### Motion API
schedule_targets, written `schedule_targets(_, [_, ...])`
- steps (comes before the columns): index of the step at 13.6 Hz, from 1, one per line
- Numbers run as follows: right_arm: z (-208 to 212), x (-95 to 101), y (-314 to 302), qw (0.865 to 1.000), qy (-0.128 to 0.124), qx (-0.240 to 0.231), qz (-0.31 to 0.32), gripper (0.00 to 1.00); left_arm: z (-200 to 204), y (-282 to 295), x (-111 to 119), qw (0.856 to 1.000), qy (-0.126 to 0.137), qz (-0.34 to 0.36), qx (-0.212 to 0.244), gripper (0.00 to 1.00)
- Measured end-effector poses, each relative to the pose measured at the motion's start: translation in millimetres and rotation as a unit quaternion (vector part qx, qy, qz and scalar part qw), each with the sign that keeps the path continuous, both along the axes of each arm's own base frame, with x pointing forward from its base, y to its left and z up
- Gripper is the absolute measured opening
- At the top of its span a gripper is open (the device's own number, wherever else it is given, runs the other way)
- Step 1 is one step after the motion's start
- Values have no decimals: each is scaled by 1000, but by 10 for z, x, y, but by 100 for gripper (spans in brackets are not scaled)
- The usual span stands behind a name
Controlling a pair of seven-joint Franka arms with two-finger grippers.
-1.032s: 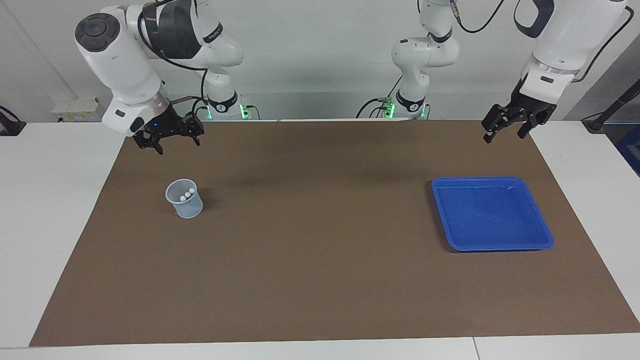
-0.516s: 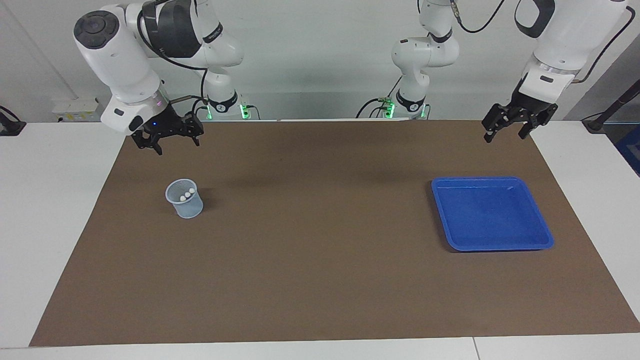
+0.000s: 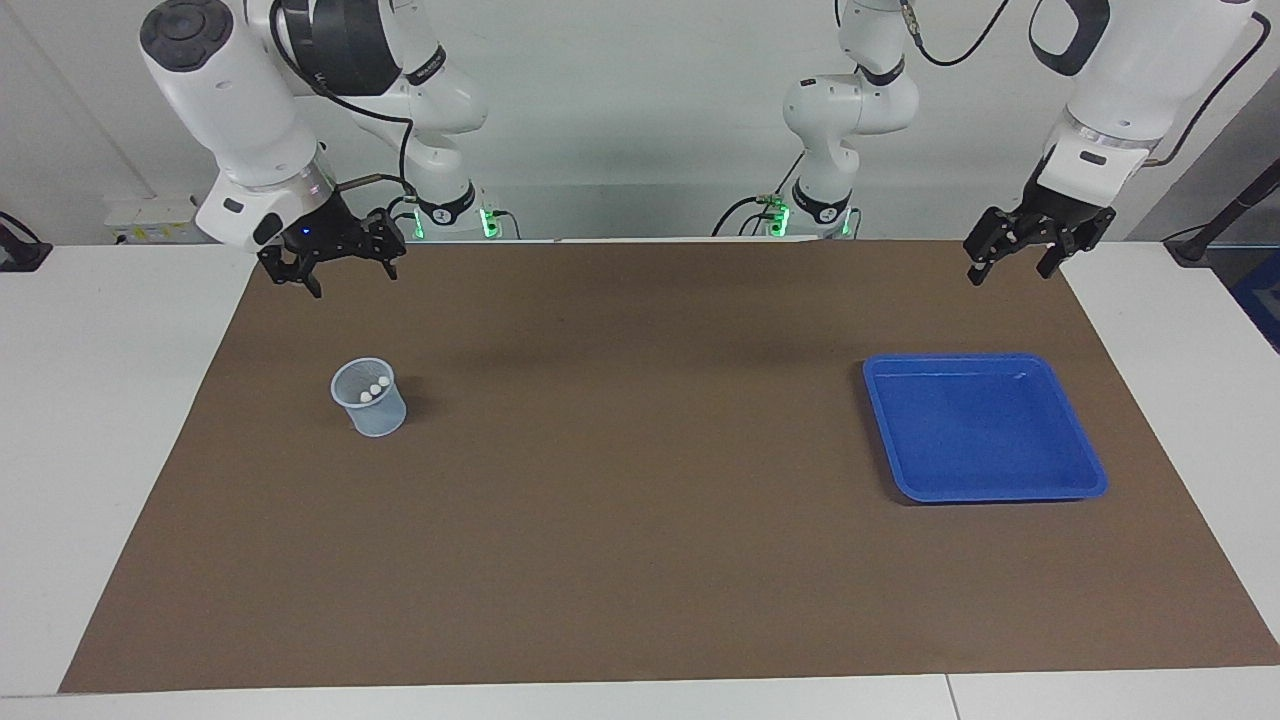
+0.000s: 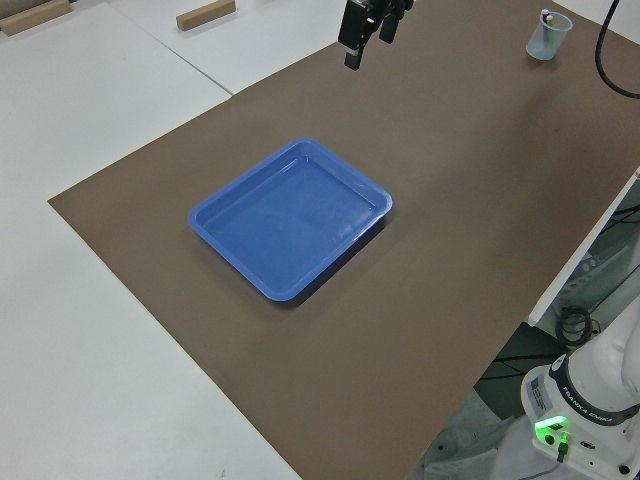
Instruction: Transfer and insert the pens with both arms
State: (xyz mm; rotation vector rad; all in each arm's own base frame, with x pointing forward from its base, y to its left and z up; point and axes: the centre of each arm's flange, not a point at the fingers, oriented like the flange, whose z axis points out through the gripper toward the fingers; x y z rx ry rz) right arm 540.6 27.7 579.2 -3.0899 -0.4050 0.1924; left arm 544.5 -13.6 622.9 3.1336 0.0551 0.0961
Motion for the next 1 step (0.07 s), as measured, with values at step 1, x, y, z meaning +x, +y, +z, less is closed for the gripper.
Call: schedule_targets(1, [0, 0, -1, 1000, 0, 0, 0, 100, 0, 1, 0, 1000, 0, 0, 0, 100])
